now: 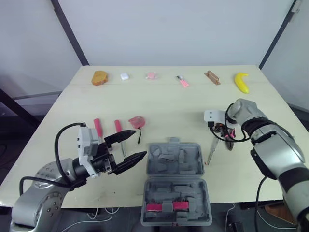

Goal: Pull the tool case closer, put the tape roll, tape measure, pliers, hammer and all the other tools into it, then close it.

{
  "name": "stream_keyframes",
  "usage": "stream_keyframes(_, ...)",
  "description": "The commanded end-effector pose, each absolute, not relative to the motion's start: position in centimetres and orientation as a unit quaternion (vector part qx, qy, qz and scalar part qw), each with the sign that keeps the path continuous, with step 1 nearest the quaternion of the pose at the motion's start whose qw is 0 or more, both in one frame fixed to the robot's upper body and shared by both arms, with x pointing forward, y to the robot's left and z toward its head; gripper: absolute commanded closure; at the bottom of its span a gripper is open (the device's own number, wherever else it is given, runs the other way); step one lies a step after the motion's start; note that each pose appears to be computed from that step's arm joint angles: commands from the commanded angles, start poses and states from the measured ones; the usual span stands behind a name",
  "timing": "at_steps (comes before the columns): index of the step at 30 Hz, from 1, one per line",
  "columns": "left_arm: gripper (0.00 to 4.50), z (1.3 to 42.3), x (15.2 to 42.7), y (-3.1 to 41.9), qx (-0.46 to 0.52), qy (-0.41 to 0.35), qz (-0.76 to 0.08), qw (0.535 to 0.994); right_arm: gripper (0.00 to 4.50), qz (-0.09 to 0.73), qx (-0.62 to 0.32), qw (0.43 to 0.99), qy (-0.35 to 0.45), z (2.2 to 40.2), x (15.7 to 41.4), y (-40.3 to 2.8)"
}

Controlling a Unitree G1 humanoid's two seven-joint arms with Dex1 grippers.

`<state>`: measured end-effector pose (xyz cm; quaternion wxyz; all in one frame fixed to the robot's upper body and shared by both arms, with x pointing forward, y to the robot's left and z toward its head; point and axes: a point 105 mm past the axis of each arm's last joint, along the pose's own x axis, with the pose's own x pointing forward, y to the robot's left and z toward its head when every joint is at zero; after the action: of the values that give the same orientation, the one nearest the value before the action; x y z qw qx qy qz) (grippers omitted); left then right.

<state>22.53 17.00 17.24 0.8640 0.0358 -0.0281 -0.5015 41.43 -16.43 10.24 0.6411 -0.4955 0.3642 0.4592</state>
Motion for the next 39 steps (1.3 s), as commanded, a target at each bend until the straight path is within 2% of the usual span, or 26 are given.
stream_keyframes(1, 0.0, 17.2, 22.3, 17.8, 0.064, -0.031, -0.503, 0.861, 4.48, 0.497, -0.52, 0.61, 0.332, 12.8, 41.2, -15.4)
stream_keyframes(6, 0.0, 16.3, 22.7, 19.3, 0.074, -0.023, -0.494, 0.866, 4.48, 0.54, -0.538, 0.562, 0.32, 13.6, 39.2, -14.3)
stream_keyframes(13, 0.0, 15.6, 22.6, 20.9, 0.078, -0.019, -0.478, 0.875, 4.48, 0.577, -0.564, 0.522, 0.277, 14.5, 36.5, -9.8)
stream_keyframes(17, 0.0, 14.5, 22.1, 22.4, 0.092, -0.004, -0.449, 0.889, 4.48, 0.609, -0.565, 0.498, 0.249, 14.5, 34.4, -5.9)
stream_keyframes(20, 0.0, 14.5, 20.8, 23.7, 0.089, -0.021, -0.436, 0.895, 4.48, 0.639, -0.57, 0.474, 0.206, 14.6, 33.0, -0.5)
stream_keyframes(23, 0.0, 14.2, 19.9, 24.4, 0.081, -0.025, -0.445, 0.892, 4.48, 0.65, -0.57, 0.467, 0.185, 14.4, 31.9, 2.6)
stream_keyframes(30, 0.0, 13.8, 18.7, 25.6, 0.047, -0.023, -0.428, 0.902, 4.48, 0.643, -0.581, 0.472, 0.162, 13.7, 31.2, 6.9)
stream_keyframes(39, 0.0, 14.2, 19.2, 25.3, 0.04, -0.04, -0.411, 0.91, 4.48, 0.644, -0.59, 0.458, 0.168, 11.3, 31.1, 7.6)
